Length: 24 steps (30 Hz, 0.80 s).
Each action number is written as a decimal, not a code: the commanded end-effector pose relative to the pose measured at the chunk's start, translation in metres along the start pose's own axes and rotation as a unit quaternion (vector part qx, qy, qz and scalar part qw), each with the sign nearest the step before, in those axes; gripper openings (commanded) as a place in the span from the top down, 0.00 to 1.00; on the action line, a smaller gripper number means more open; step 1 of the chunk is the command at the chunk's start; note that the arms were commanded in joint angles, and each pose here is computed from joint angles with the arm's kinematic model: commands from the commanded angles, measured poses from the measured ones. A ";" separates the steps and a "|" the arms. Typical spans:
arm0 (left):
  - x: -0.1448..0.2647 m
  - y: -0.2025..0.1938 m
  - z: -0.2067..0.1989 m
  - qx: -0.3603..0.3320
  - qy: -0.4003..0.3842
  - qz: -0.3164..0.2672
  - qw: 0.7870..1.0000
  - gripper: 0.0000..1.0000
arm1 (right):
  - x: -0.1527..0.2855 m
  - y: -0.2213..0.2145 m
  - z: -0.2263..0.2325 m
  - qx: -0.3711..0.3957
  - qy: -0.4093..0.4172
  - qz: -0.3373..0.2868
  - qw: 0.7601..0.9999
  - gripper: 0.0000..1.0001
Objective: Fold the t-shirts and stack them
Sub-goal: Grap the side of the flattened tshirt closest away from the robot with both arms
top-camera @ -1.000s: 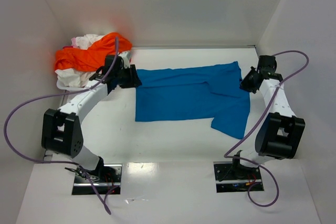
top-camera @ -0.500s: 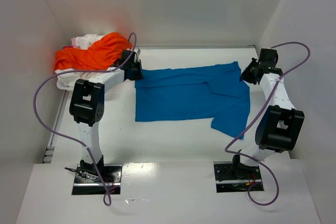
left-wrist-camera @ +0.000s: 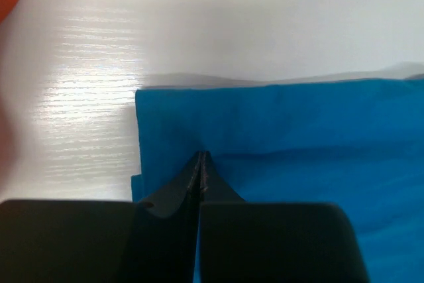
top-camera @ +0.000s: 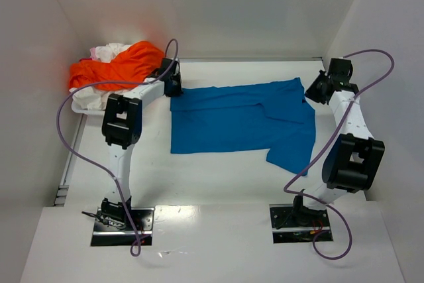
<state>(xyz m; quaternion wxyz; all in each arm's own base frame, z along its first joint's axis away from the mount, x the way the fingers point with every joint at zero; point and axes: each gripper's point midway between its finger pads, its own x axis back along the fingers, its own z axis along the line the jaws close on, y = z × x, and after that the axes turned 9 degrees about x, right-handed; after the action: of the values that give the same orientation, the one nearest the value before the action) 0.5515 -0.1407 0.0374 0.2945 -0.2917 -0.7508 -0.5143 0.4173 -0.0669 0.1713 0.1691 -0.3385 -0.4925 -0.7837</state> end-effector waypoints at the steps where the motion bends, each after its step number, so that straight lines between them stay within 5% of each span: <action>1: -0.006 -0.002 0.006 -0.002 0.030 0.015 0.999 1.00 | 0.014 0.025 0.001 0.010 -0.006 -0.030 0.999 0.87; 24: -0.032 0.035 0.062 -0.016 0.102 0.052 0.993 1.00 | 0.031 0.031 -0.004 0.019 -0.028 -0.041 0.999 0.80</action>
<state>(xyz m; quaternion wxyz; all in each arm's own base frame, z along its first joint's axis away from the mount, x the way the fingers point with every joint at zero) 0.5962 -0.0710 0.0267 0.3816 -0.2562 -0.7169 -0.5242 0.4098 -0.0752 0.1746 0.1625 -0.3613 -0.5040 -0.7675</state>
